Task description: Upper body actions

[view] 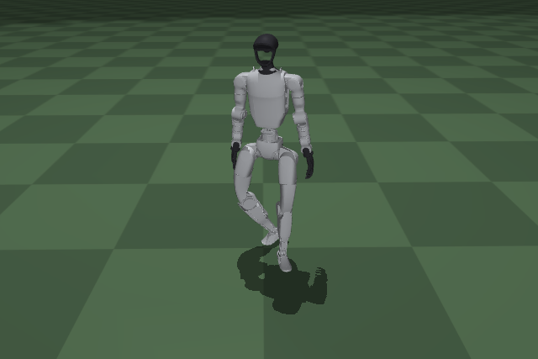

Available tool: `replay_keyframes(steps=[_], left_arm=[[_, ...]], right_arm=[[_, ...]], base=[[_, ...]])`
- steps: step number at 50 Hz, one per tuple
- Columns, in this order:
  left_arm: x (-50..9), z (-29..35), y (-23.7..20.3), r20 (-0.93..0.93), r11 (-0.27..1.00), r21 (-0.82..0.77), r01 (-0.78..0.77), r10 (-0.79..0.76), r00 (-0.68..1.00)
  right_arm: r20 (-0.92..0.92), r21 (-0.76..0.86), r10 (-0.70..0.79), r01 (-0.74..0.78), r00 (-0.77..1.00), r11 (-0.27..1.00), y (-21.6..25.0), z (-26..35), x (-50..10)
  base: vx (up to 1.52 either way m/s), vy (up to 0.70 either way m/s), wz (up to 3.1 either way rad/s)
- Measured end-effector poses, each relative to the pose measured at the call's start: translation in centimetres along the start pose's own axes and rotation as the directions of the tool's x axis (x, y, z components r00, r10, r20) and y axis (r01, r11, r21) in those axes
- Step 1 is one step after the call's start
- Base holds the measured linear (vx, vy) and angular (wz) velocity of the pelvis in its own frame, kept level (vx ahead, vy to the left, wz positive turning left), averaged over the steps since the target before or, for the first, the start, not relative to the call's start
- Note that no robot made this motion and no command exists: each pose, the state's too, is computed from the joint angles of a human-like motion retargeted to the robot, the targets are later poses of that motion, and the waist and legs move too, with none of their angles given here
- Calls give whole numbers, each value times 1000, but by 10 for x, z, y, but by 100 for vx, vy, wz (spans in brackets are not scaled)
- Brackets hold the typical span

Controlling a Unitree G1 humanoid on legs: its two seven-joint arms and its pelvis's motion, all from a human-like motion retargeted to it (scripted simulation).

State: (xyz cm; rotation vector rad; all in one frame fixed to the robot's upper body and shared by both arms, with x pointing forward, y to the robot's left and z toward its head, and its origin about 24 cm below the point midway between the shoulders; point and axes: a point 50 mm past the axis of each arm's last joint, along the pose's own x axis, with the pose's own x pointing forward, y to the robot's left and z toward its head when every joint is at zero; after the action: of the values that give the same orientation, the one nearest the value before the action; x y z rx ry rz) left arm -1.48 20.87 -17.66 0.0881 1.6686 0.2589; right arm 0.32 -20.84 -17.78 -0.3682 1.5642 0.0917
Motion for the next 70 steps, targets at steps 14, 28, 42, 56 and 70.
replay_keyframes(steps=[14,28,42,56,70], left_arm=[[-7,62,28,179,997,44,-68,59,982],[-1,22,14,102,974,208,-86,66,993],[1,-13,-3,-18,990,139,2,0,1000],[-1,17,-10,76,982,181,50,-64,995],[-1,13,-11,58,981,183,67,-79,995]], right_arm=[[-22,5,3,-3,1000,1000,7,-7,-1],[-10,5,40,-40,999,999,12,-1,0],[-4,7,56,-56,998,998,13,4,0],[-102,-10,67,-69,992,998,22,-21,-3],[-81,-3,52,-52,995,999,20,-15,-2]], base=[[11,-10,123],[8,-17,76],[1,-10,39],[0,0,0],[0,0,0]])
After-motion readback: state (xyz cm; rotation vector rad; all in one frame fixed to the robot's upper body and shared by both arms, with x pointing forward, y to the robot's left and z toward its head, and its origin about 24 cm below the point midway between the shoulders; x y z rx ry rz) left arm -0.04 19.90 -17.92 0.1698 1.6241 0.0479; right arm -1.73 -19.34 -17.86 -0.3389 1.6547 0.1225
